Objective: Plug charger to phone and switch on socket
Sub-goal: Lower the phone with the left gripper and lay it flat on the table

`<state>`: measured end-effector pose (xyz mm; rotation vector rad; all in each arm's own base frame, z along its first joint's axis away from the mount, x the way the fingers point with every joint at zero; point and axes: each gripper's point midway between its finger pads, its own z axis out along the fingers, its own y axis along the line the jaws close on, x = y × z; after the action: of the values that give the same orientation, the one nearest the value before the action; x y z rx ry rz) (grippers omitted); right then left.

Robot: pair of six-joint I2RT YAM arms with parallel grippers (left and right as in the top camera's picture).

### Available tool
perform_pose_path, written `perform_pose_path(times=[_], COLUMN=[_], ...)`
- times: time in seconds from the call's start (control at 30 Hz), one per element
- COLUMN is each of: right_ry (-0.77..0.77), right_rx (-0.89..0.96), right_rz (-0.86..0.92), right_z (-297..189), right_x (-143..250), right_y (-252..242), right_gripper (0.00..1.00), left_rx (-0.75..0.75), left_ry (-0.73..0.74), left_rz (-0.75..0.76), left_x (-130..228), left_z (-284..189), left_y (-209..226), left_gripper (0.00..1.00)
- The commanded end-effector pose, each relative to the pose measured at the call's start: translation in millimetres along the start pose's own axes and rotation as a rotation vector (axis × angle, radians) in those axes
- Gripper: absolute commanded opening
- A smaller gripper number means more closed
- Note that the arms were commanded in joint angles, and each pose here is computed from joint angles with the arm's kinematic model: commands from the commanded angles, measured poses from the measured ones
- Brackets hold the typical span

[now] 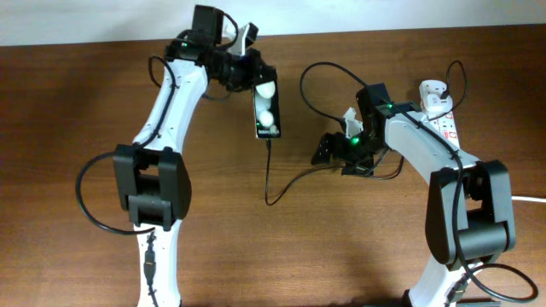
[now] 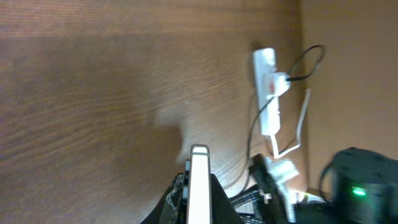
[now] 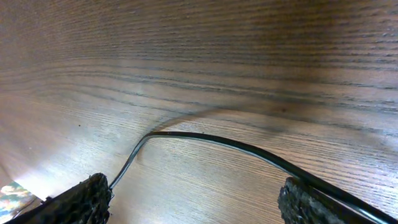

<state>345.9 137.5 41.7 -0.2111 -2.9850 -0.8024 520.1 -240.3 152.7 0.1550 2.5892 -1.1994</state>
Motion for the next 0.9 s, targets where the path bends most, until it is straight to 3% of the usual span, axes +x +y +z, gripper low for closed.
perform_pose_path(times=[0.0,0.3,0.57,0.77,0.87], right_ry=[-0.008,-0.018,-0.181,-0.341,-0.374], right_rx=[-0.009,-0.111,-0.057,-0.077,-0.069], right_rz=[-0.023,-0.050,0.007,0.086,0.042], right_z=[-3.8,-5.1,-9.9,-91.9,-129.2], right_x=[0.3,-4.5,-44.0,-97.7,-104.8], right_y=[5.0,23.8,16.2,-5.6,13.1], right_gripper=[0.90,0.90,0.90,0.91,0.91], left_rx=[-0.040,-0.030,-0.039,-0.082,-0.091], left_ry=[0.018,0.045,0.030,0.022,0.038], left_rz=[-0.002,-0.016,-0.013,0.000,-0.005], left_x=[8.7,26.8,29.1,30.9,35.9], left_z=[8.6,37.8,58.0,64.2,72.0], left_y=[14.3,20.0,0.8,2.1,6.3], left_gripper=[0.00,0.00,0.00,0.00,0.00])
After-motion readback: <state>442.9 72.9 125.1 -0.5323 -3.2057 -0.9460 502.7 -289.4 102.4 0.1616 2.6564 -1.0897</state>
